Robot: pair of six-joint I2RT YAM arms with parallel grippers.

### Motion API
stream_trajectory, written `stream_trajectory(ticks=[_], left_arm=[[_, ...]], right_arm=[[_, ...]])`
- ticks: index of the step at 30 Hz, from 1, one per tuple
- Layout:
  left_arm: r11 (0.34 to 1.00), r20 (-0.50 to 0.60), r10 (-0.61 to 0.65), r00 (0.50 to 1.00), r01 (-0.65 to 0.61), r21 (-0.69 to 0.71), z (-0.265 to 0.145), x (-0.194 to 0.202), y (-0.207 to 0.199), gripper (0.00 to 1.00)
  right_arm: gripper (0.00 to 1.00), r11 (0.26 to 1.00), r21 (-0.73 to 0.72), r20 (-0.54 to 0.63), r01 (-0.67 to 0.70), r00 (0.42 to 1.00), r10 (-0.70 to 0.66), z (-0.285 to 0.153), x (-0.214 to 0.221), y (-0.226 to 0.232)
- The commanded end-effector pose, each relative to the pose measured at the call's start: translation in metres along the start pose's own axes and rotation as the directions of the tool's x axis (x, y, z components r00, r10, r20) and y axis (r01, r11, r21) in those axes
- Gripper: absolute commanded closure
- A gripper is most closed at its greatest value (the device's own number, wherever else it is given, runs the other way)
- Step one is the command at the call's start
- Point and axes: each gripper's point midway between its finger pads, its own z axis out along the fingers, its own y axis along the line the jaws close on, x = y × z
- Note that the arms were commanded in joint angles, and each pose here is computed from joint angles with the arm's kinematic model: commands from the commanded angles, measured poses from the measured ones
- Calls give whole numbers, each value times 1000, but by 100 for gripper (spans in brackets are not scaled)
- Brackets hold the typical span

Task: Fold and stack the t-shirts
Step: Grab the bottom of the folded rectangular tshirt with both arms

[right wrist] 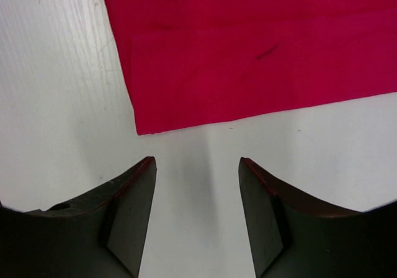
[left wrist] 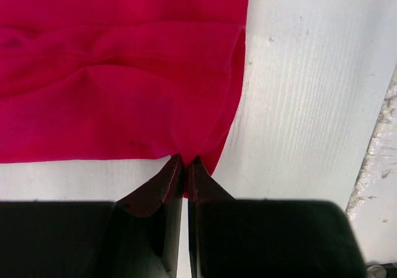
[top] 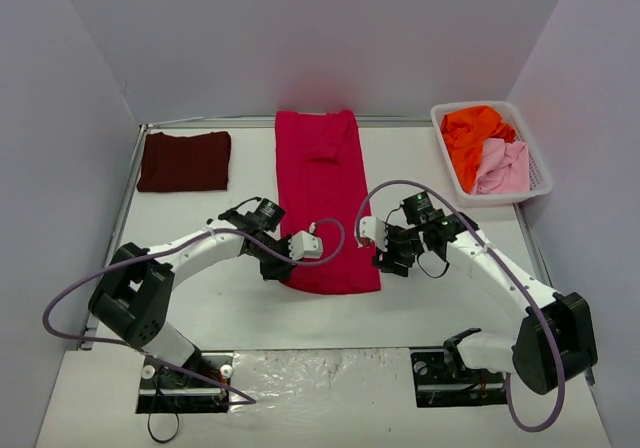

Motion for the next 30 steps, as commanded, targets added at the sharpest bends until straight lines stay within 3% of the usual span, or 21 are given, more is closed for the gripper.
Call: stream_trajectory(ticks=[1,7,14,30], left_arm=[[995,25,-26,999,24,92,-3,-5,-9,98],[991,37,-73,997,68,111,0,-4,-5,98],[989,33,-88,996,83,126,3,-2,-4,98],[985,34,-109,994,103,136,3,3,-4,98]], right_arm=[[49,996,-10,-122,89,989,-89,10,22,7],[51,989,-50,-187,142,971,-149,28,36,27],[51,982,-53,-185,181,965,-188,52,28,35],[51,976,-121,-244,180,948,-205,88,38,52]])
